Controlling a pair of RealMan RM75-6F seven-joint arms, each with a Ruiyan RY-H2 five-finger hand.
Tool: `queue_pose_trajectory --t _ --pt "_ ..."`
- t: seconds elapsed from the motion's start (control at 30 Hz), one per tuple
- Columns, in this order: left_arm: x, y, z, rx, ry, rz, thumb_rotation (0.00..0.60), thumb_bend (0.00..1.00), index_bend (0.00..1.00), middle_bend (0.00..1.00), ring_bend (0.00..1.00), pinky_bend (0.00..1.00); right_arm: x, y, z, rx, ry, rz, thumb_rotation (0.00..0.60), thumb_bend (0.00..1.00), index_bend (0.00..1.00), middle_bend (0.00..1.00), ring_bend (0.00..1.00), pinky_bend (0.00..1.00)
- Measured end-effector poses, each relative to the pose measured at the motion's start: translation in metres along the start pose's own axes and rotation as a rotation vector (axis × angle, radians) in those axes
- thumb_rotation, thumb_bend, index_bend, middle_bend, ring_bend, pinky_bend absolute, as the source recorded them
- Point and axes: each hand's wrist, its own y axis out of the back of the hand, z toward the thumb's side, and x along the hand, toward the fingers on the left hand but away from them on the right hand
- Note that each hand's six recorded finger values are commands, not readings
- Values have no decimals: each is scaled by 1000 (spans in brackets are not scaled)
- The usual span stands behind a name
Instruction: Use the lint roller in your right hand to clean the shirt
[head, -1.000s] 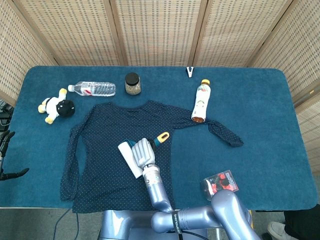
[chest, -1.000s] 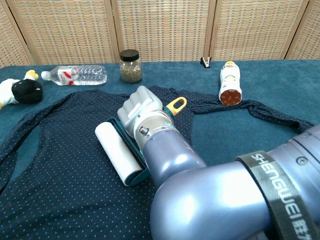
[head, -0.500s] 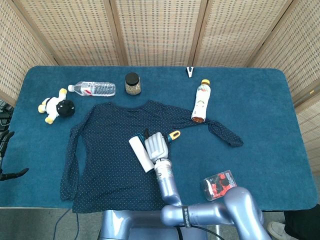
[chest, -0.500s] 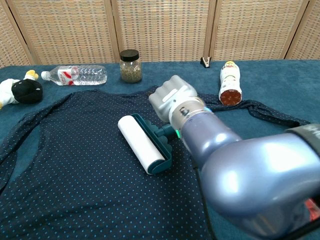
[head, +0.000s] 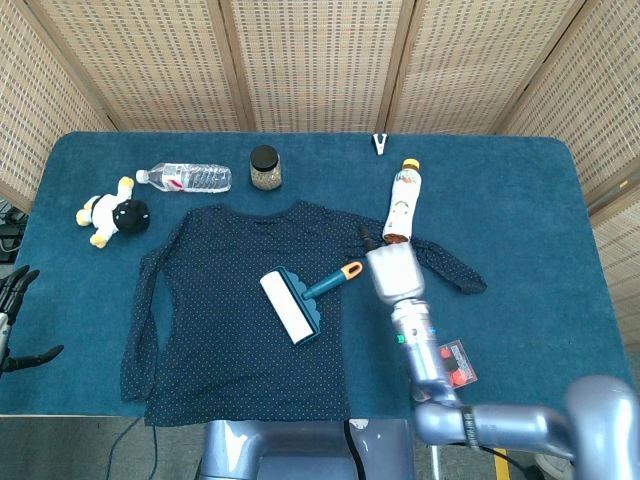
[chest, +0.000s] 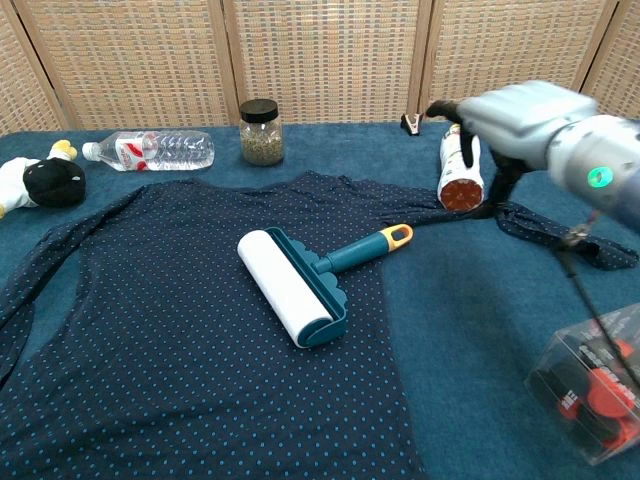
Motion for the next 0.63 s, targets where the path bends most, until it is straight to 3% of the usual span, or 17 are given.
queue_pose_trajectory --t 0.17,0.33,0.63 --pt "-7 0 3 13 -10 18 600 0 0 0 0 0 37 2 -62 -139 8 -23 600 0 0 0 0 0" --pt "-14 2 6 6 -30 41 600 0 0 0 0 0 96 -8 -112 -229 -10 -36 600 0 0 0 0 0" --pt "-24 4 10 3 -57 52 600 0 0 0 0 0 154 -17 -148 -238 -22 -90 600 0 0 0 0 0"
